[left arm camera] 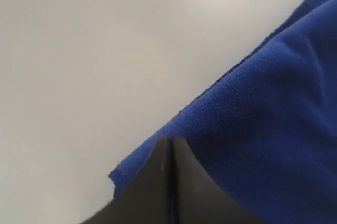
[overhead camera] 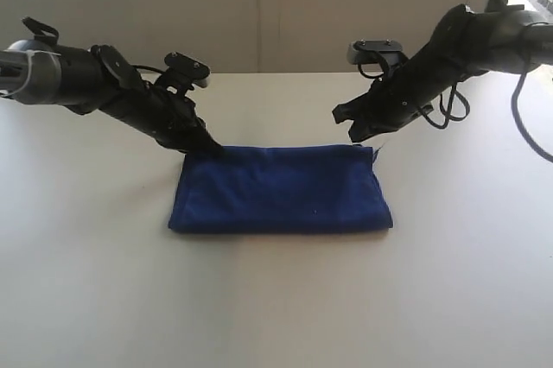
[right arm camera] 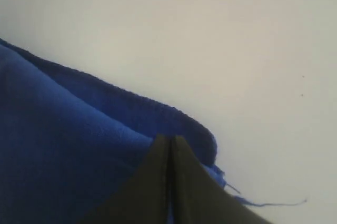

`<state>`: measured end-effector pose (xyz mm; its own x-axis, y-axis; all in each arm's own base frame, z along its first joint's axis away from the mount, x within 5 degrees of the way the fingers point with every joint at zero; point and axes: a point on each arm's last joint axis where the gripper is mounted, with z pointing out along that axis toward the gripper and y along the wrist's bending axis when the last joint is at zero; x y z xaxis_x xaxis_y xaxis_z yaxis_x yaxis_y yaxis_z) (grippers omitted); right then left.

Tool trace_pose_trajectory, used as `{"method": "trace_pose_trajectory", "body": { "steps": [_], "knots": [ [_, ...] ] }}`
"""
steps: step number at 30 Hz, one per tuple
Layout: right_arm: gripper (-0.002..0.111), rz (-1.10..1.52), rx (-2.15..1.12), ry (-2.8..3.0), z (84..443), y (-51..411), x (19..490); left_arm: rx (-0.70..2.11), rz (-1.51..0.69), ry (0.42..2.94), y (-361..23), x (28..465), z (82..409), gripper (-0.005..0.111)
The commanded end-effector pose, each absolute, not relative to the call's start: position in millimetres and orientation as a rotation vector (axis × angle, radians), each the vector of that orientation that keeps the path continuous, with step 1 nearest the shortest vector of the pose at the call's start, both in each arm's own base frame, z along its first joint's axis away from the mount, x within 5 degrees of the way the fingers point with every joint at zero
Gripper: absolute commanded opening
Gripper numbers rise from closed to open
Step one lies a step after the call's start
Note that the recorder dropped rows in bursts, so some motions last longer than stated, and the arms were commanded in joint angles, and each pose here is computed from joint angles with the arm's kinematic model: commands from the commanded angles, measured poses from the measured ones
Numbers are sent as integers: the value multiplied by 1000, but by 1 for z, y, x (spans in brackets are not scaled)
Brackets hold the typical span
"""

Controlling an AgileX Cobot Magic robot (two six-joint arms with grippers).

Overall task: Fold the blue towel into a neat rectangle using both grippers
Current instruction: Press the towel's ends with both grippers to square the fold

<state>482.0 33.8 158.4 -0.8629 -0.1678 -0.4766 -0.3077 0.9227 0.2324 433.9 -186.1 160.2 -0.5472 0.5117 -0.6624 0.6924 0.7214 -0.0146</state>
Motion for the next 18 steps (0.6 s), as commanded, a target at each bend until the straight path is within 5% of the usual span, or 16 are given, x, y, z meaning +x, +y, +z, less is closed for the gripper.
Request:
{"method": "trace_pose_trajectory", "body": {
  "steps": [1, 10, 18],
  "knots": [
    [0, 430, -358, 2637, 153, 32, 484, 906, -385, 2294, -188, 435, 153, 0],
    [0, 297, -383, 2589, 149, 25, 491, 897, -367, 2290, -186, 438, 151, 0],
    [0, 430, -531, 2692, 191, 33, 471, 919, -359, 2279, -186, 438, 151, 0]
  ]
}}
